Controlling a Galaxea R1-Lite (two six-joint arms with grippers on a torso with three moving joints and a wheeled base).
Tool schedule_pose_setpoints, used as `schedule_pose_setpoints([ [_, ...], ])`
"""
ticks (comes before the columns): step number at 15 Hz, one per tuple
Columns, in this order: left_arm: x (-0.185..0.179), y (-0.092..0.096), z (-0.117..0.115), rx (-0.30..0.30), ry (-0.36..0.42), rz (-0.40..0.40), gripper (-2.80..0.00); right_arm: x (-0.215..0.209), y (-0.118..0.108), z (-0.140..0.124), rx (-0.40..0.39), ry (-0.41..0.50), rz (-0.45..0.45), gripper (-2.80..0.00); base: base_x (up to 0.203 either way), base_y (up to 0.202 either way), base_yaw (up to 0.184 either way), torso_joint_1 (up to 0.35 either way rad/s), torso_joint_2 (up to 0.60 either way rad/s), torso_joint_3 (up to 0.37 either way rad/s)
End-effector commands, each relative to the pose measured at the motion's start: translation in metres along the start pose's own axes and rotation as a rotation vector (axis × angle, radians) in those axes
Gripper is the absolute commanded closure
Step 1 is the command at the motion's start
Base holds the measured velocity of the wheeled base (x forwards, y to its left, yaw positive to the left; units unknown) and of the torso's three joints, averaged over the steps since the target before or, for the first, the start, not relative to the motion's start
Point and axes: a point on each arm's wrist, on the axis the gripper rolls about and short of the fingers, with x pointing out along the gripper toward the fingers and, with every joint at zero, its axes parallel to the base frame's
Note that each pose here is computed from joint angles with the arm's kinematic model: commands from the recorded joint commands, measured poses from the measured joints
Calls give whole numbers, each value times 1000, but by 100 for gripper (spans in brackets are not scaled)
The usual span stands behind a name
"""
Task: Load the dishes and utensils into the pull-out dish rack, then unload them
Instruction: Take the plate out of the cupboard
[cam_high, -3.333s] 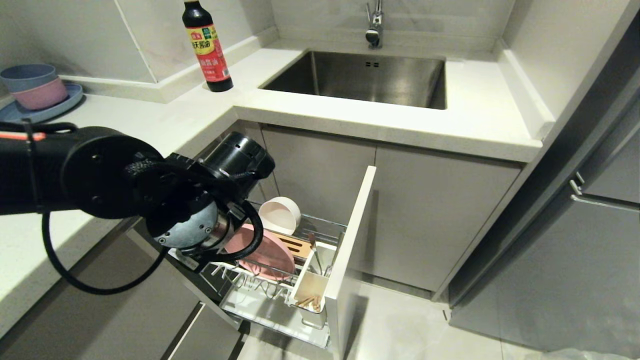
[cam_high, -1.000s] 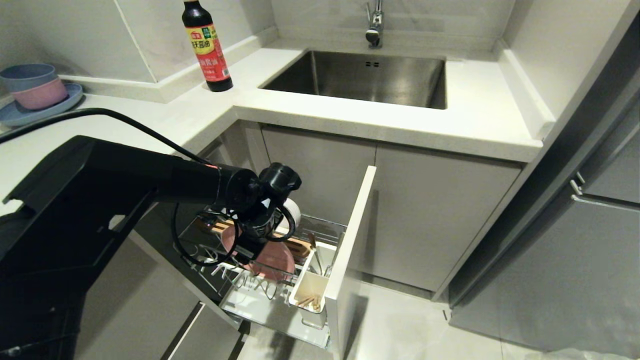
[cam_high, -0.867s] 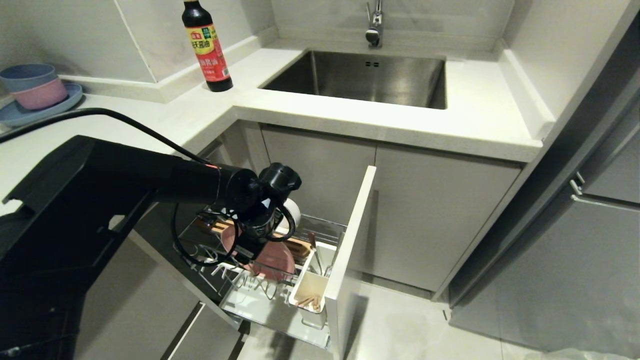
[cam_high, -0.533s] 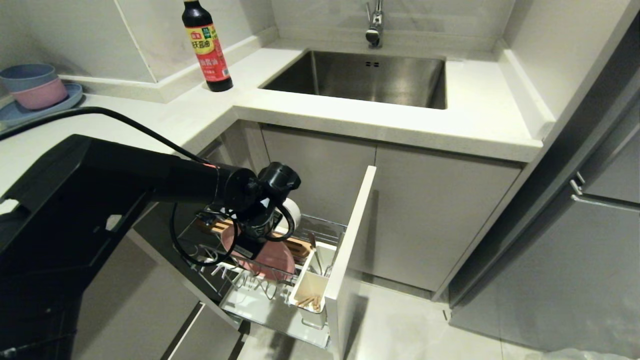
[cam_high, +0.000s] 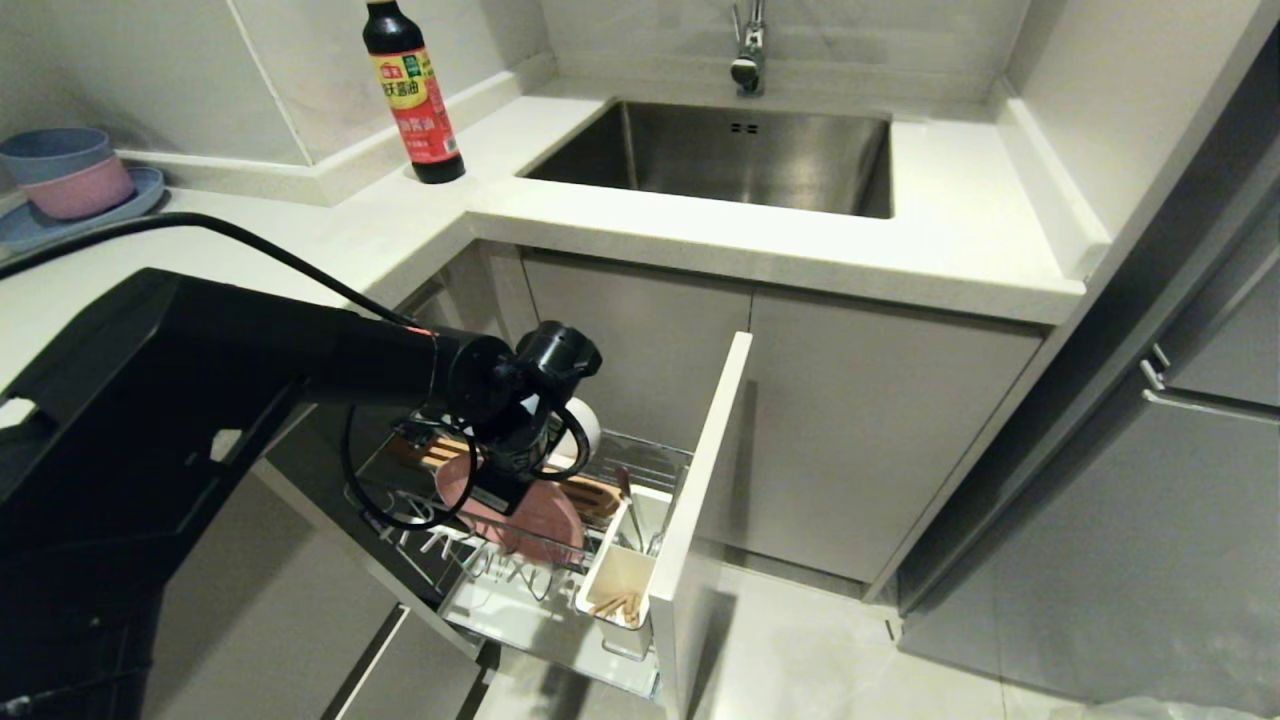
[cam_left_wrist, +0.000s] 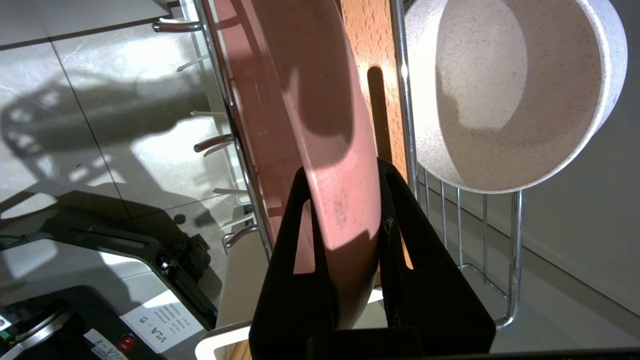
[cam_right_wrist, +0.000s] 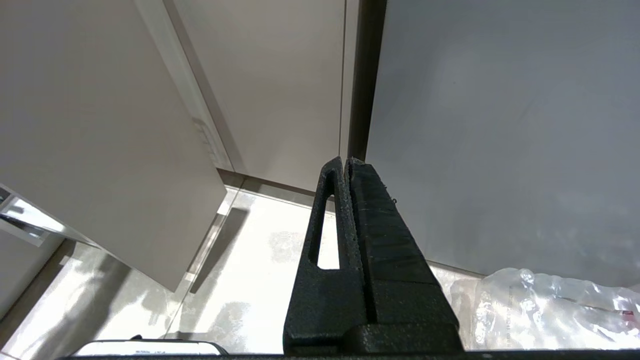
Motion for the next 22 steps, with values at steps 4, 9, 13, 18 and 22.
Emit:
schedule_pose_setpoints([
  [4, -27, -2, 11, -24, -50, -48, 0, 0, 0, 0, 0, 1, 1, 0, 0, 0, 0, 0, 0, 0],
  [9, -84, 0, 28, -60, -96, -164, 0, 0, 0, 0, 0, 0, 1, 0, 0, 0, 0, 0, 0, 0],
  [13, -142, 12, 31, -34, -57, -254, 0, 0, 0, 0, 0, 0, 1, 0, 0, 0, 0, 0, 0, 0],
  [18, -235, 39, 39, 42, 14, -424, 0, 0, 0, 0, 0, 0, 0, 0, 0, 0, 0, 0, 0, 0],
  [22, -308, 69, 66, 144, 23, -596, 0, 0, 0, 0, 0, -2, 1, 0, 0, 0, 0, 0, 0, 0],
])
